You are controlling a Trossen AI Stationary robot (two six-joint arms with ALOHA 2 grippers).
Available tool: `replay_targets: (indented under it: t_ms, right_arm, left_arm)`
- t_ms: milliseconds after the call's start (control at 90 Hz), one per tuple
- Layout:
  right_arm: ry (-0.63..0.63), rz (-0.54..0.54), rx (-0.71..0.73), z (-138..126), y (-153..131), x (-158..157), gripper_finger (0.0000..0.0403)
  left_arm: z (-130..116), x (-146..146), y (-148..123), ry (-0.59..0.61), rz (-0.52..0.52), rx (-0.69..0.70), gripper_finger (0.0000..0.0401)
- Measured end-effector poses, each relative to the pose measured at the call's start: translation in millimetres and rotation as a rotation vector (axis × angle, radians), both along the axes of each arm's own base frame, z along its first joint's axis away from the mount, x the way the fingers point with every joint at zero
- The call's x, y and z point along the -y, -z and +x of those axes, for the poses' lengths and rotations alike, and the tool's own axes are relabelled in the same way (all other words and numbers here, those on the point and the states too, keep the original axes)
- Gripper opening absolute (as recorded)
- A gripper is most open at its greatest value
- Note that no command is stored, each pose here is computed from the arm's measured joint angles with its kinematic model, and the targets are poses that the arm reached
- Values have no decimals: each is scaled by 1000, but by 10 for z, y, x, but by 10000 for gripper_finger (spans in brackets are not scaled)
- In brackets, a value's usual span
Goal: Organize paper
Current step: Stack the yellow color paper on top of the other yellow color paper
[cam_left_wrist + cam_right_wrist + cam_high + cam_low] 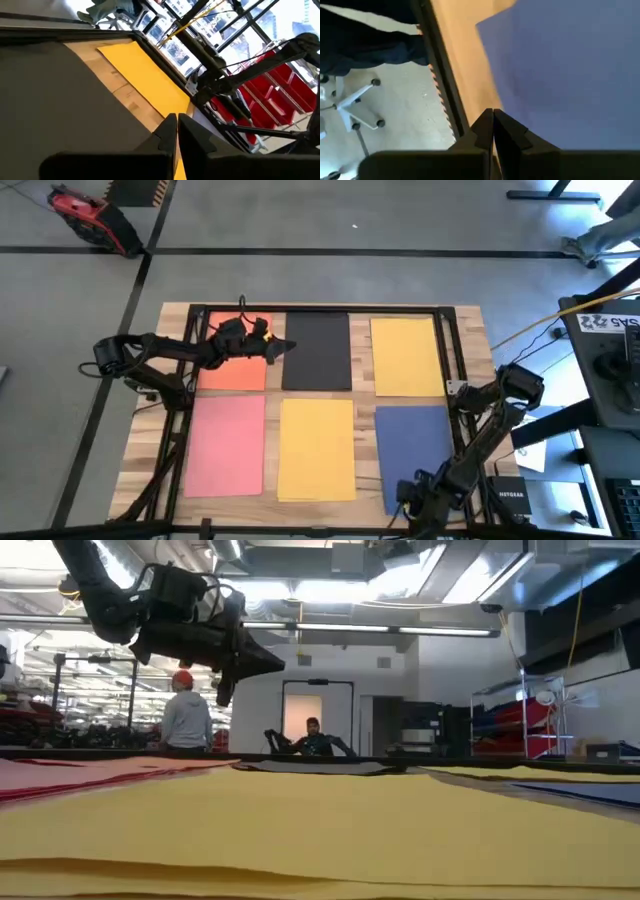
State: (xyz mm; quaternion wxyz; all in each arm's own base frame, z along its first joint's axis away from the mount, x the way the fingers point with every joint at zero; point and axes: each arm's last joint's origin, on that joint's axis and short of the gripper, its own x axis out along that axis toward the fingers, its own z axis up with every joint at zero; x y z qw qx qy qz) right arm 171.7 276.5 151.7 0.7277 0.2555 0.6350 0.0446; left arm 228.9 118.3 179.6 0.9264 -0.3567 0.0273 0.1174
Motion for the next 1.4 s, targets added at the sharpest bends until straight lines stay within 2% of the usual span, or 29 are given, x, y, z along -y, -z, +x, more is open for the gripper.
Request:
replay_targets:
  t_ms: [211, 489, 1400]
  right_arm:
    - [-51, -24, 11, 2, 83, -26, 0]
    - [-105, 6, -17, 23, 216, -92, 0]
    - [208, -27, -12, 51, 230, -60, 0]
  left_arm:
    - [-1, -1, 6, -5, -4, -6, 0]
    - [-5, 1, 34, -6, -18, -32, 0]
    - [-7, -4, 39, -22, -18, -38, 0]
